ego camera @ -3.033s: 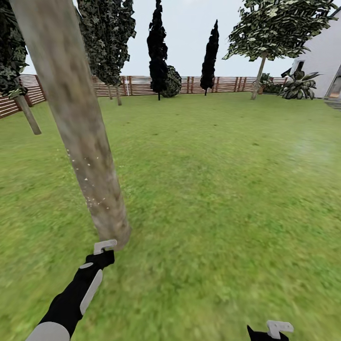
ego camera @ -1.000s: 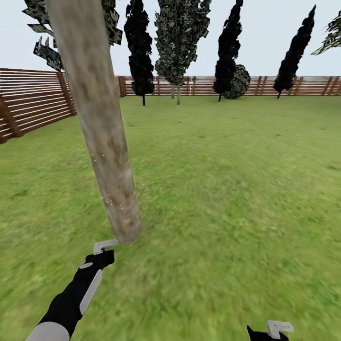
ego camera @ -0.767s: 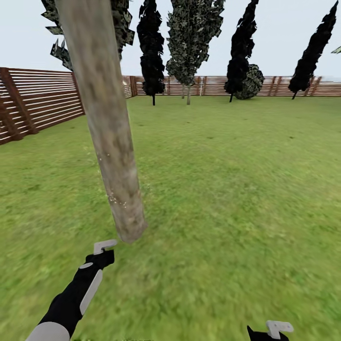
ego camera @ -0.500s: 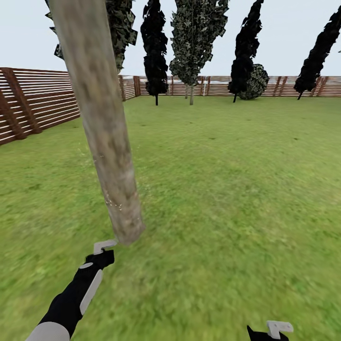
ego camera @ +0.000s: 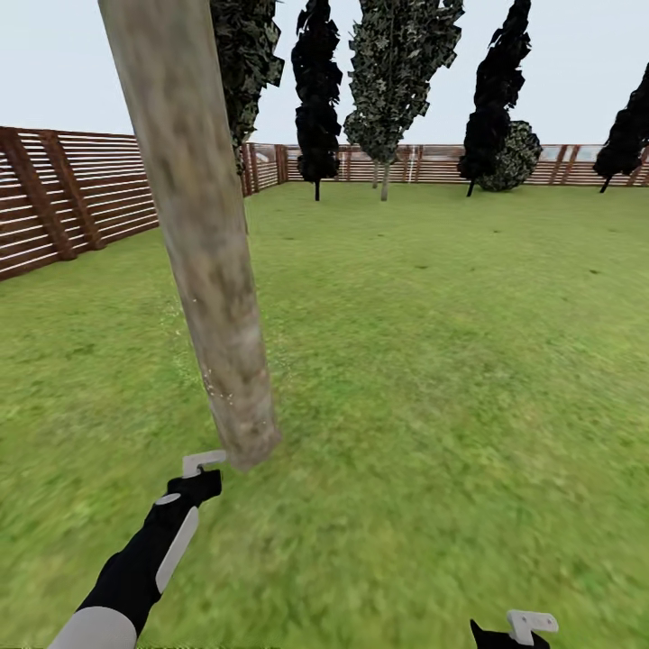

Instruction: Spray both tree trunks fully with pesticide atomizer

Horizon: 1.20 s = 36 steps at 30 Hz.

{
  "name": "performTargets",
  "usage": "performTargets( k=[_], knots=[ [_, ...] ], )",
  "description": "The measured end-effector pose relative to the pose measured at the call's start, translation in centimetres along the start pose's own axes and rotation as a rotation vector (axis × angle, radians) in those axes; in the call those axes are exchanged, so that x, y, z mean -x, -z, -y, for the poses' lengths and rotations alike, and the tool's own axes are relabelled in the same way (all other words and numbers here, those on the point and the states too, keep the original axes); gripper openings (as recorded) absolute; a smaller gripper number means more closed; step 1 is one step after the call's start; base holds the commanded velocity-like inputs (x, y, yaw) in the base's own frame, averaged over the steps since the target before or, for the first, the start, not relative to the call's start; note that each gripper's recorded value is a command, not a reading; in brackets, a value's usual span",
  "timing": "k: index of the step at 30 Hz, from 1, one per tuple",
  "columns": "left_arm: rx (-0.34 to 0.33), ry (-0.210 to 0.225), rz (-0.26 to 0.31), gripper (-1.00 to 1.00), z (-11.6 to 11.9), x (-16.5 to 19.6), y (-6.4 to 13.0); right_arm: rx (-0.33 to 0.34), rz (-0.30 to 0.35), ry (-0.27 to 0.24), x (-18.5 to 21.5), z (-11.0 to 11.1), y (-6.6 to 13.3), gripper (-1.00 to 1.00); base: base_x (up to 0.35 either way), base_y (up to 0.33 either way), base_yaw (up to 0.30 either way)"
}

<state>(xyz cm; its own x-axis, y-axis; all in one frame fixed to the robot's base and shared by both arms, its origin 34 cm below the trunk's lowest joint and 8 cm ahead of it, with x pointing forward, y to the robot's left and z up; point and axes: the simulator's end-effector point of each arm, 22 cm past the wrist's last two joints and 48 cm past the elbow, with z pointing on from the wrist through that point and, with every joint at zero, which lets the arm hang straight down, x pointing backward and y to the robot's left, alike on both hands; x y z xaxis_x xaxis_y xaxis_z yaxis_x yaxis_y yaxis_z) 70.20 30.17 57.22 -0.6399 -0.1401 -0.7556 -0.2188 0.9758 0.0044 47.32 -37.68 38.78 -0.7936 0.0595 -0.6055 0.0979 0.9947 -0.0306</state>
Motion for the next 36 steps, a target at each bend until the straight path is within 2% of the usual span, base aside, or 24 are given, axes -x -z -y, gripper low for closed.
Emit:
performTargets(
  k=[3, 6, 7, 10, 12, 13, 15, 18, 20, 22, 24, 26, 27, 28, 29, 31, 34, 36],
  knots=[
    [-0.032, 0.015, 0.026, -1.0, 2.2, 2.4, 0.0, -0.003, 0.002, -0.001, 0.1, 0.1, 0.0, 1.0, 0.0, 0.0, 0.008],
    [-0.054, -0.011, 0.022, -1.0, 3.7, 4.4, 0.0, -0.003, 0.002, 0.0, 0.1, 0.2, 0.0, 1.0, 0.0, 0.0, 0.0],
    [-0.055, -0.02, 0.045, -1.0, 3.7, 6.3, 0.2, -0.003, 0.001, 0.001, 0.1, 0.2, 0.0, 1.0, 0.0, 0.0, 0.0],
    [-0.051, -0.018, 0.083, -1.0, 3.0, 8.7, 0.7, -0.003, 0.0, 0.001, 0.0, 0.1, 0.0, 1.0, 0.0, 0.0, 0.0],
    [-0.007, -0.04, 0.105, -1.0, -0.5, 10.1, 0.6, -0.003, 0.0, 0.001, 0.0, 0.1, 0.0, 1.0, 0.0, 0.0, 0.0],
    [0.0, -0.043, 0.112, -1.0, -1.4, 10.6, 0.7, -0.003, 0.0, 0.001, 0.0, 0.1, 0.0, 1.0, 0.0, 0.0, 0.0],
    [-0.006, -0.05, 0.107, -1.0, -1.3, 11.1, 1.3, -0.003, -0.001, 0.001, 0.0, 0.1, 0.0, 1.0, 0.0, 0.0, 0.0],
    [-0.071, -0.088, 0.118, -1.0, 2.3, 13.4, 3.7, -0.002, -0.001, 0.0, 0.0, 0.1, 0.0, 1.0, 0.0, 0.0, 0.0],
    [-0.134, -0.118, 0.131, -1.0, 6.0, 14.1, 5.3, -0.002, -0.001, 0.0, 0.0, 0.0, 0.0, 1.0, 0.0, 0.0, 0.0],
    [-0.169, -0.133, 0.112, -1.0, 8.3, 14.2, 6.4, -0.002, -0.001, 0.0, 0.0, 0.1, 0.0, 1.0, 0.0, 0.0, 0.0],
    [-0.173, -0.136, 0.126, -1.0, 8.5, 15.1, 7.2, -0.001, -0.001, 0.0, 0.0, 0.0, 0.0, 1.0, 0.0, 0.0, 0.0],
    [-0.162, -0.133, 0.133, -1.0, 7.8, 15.6, 7.3, -0.001, -0.001, 0.0, 0.0, 0.0, 0.0, 1.0, 0.0, 0.0, 0.0],
    [-0.143, -0.121, 0.135, -1.0, 6.7, 15.9, 7.1, -0.001, -0.001, 0.0, 0.0, 0.0, 0.0, 1.0, 0.0, 0.0, 0.0],
    [-0.116, -0.087, 0.129, -1.0, 4.9, 16.0, 6.8, -0.001, -0.001, 0.0, 0.0, 0.0, 0.0, 1.0, 0.0, 0.0, 0.0],
    [-0.114, -0.072, 0.124, -1.0, 4.5, 15.8, 6.6, -0.001, -0.001, 0.0, 0.0, 0.0, 0.0, 1.0, 0.0, 0.0, 0.0],
    [-0.113, -0.071, 0.114, -1.0, 4.4, 15.3, 6.4, -0.001, -0.001, 0.0, 0.0, 0.0, 0.0, 1.0, 0.0, 0.0, 0.0],
    [-0.133, -0.105, 0.086, -1.0, 5.7, 13.5, 6.2, -0.001, -0.001, 0.0, 0.0, 0.0, 0.0, 1.0, 0.0, 0.0, 0.0],
    [-0.154, -0.158, 0.02, -1.0, 7.2, 9.6, 5.5, -0.001, -0.001, 0.0, 0.0, 0.0, 0.0, 1.0, 0.0, 0.0, 0.0]
  ],
)
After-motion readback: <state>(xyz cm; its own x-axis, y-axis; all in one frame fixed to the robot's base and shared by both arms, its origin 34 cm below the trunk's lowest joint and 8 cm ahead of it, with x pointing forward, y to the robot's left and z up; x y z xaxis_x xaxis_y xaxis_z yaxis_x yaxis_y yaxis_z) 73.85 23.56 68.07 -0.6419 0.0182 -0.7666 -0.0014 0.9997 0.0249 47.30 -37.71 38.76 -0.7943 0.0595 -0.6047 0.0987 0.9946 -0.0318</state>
